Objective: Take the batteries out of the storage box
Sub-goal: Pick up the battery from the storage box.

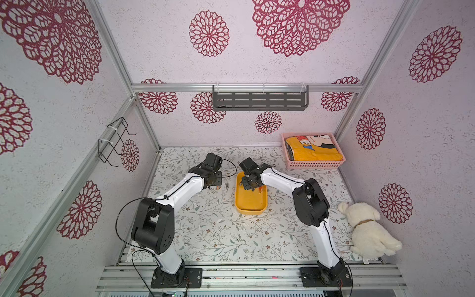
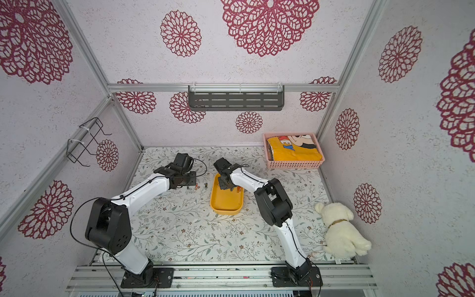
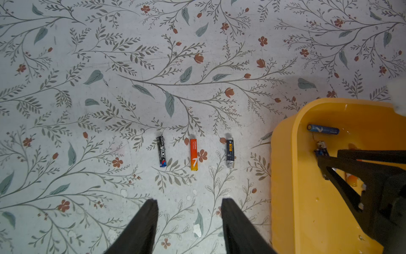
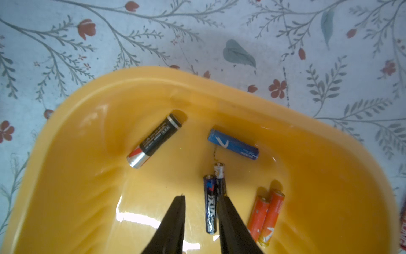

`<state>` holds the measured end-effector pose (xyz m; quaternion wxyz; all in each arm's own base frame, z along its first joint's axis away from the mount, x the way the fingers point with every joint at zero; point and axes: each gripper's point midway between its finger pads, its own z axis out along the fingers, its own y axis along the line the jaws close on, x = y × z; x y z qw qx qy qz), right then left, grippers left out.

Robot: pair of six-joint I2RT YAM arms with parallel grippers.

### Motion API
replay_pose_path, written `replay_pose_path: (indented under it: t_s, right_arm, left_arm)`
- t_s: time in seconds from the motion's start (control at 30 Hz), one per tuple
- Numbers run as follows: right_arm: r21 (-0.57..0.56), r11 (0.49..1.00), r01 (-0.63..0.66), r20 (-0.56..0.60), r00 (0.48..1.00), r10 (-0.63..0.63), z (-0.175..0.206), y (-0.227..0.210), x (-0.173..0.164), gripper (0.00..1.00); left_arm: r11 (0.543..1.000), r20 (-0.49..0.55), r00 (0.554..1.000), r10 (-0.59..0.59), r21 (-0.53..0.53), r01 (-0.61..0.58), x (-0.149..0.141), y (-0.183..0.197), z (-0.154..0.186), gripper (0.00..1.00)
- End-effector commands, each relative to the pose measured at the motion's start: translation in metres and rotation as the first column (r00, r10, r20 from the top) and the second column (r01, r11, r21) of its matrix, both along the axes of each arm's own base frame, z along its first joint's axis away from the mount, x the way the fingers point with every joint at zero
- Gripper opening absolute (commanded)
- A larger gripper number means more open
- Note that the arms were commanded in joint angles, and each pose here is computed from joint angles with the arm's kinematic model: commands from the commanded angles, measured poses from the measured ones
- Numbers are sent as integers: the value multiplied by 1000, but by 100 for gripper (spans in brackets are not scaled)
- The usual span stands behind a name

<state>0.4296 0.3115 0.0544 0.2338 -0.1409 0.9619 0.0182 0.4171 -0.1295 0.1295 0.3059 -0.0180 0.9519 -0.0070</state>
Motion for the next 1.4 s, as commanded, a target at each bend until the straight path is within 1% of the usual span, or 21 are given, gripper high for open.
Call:
replay_pose_path:
  t_s: [0.0, 0.2, 0.33, 0.5, 0.57, 0.67, 0.73, 0.87, 1.07, 1.2, 1.27, 1.37]
  right_arm:
    - [-19, 1000, -3, -16, 1000, 3, -6, -2, 2, 31]
    - [-28, 1000, 4, -35, 999, -5, -17, -9, 1, 29]
    - [-28, 1000, 2, -62, 998, -4, -27, -11, -6, 26]
    - [3, 1000, -2, -89, 996, 2, -33, -10, -15, 15]
    - [11, 1000, -3, -103, 995, 4, -35, -10, -18, 8]
    - [26, 1000, -2, -122, 992, 5, -38, -9, -21, 0]
    - [34, 999, -1, -120, 993, 5, -36, -8, -21, 0]
    - [82, 997, -1, -85, 996, 8, -13, -4, -14, 0]
    - [223, 975, 0, -14, 1000, 3, 49, 0, -3, 0]
    - [295, 955, 10, 23, 1000, -18, 84, -13, -3, 0]
    - [329, 944, 19, 39, 999, -34, 99, -25, -6, 0]
    - [340, 939, 50, 56, 996, -73, 116, -51, -14, 0]
  left_arm:
    - [1000, 7, 1000, -5, -1, 5, 1, -4, 5, 50]
    - [1000, 8, 1000, -5, 3, 5, 1, -3, 6, 51]
    - [1000, 9, 1000, -5, 3, 5, 1, -3, 6, 51]
    - [1000, 13, 1000, -1, 2, 1, 0, -2, 9, 52]
    - [1000, 16, 1000, -3, 4, 3, 0, -2, 10, 52]
    - [1000, 22, 1000, -5, 4, 5, 1, -2, 14, 52]
    - [1000, 26, 1000, -4, 0, 4, 1, -3, 17, 52]
    - [1000, 41, 999, -4, -6, 4, 1, -3, 24, 53]
    - [1000, 113, 993, 15, -24, -12, 0, 1, 42, 53]
    - [999, 161, 986, 32, -42, -26, -3, 4, 54, 54]
    - [999, 169, 985, 34, -41, -28, -3, 5, 56, 54]
    - [999, 157, 987, 32, -31, -27, -4, 5, 55, 54]
